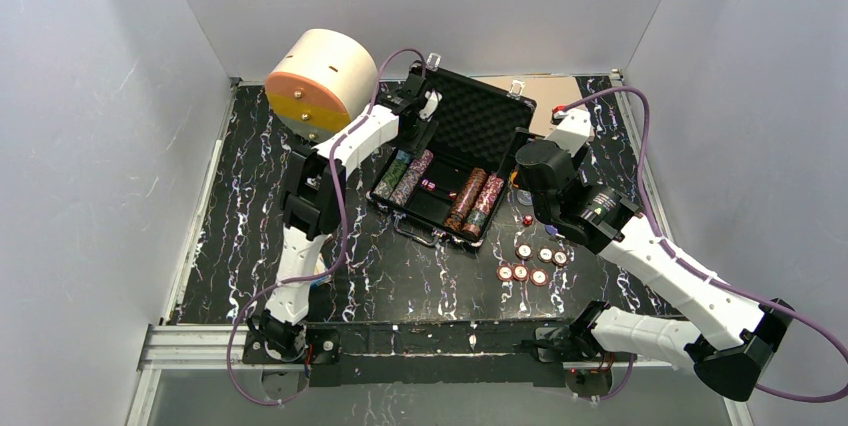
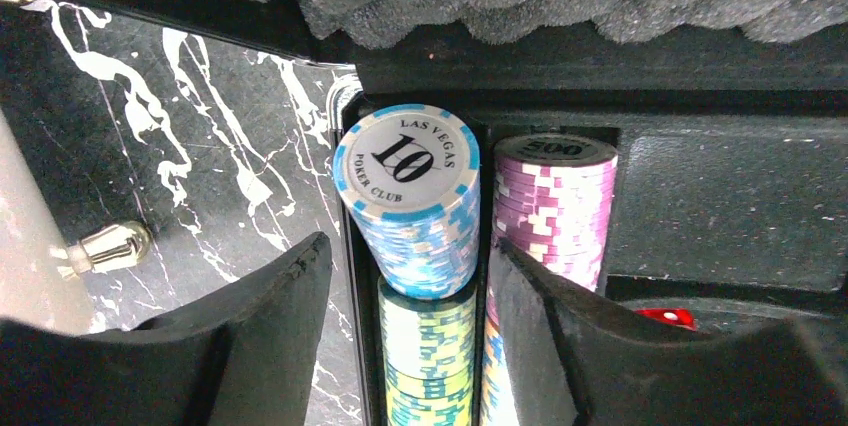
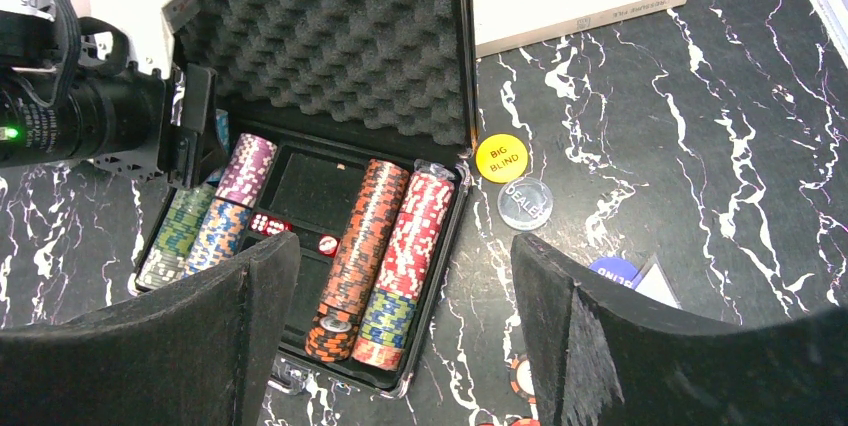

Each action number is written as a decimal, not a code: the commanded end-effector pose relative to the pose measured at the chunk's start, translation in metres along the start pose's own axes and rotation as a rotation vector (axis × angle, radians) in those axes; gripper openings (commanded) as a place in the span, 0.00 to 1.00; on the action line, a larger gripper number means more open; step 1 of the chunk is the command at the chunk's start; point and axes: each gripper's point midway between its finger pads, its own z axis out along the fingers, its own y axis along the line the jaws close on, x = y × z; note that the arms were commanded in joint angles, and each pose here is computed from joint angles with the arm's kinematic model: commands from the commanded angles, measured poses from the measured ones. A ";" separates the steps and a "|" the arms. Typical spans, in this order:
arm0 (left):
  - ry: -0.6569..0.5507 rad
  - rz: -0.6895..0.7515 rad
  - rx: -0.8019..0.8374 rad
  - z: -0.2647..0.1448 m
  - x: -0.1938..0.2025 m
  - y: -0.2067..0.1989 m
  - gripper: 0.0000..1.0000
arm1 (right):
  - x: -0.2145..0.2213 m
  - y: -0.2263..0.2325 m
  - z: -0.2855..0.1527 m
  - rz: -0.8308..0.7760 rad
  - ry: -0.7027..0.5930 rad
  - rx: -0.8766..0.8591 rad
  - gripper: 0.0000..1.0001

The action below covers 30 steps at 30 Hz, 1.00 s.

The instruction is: Pack up texas hold em set

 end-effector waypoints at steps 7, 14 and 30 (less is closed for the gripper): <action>-0.150 -0.045 -0.009 -0.055 -0.036 0.008 0.67 | -0.018 0.003 -0.005 0.037 -0.041 -0.012 0.85; -0.296 -0.154 -0.061 -0.083 -0.054 0.025 0.78 | -0.014 0.022 0.000 -0.027 -0.023 -0.099 0.85; -0.655 -0.617 -0.126 -0.195 -0.010 0.069 0.88 | 0.045 0.175 0.074 -0.230 0.207 -0.440 0.90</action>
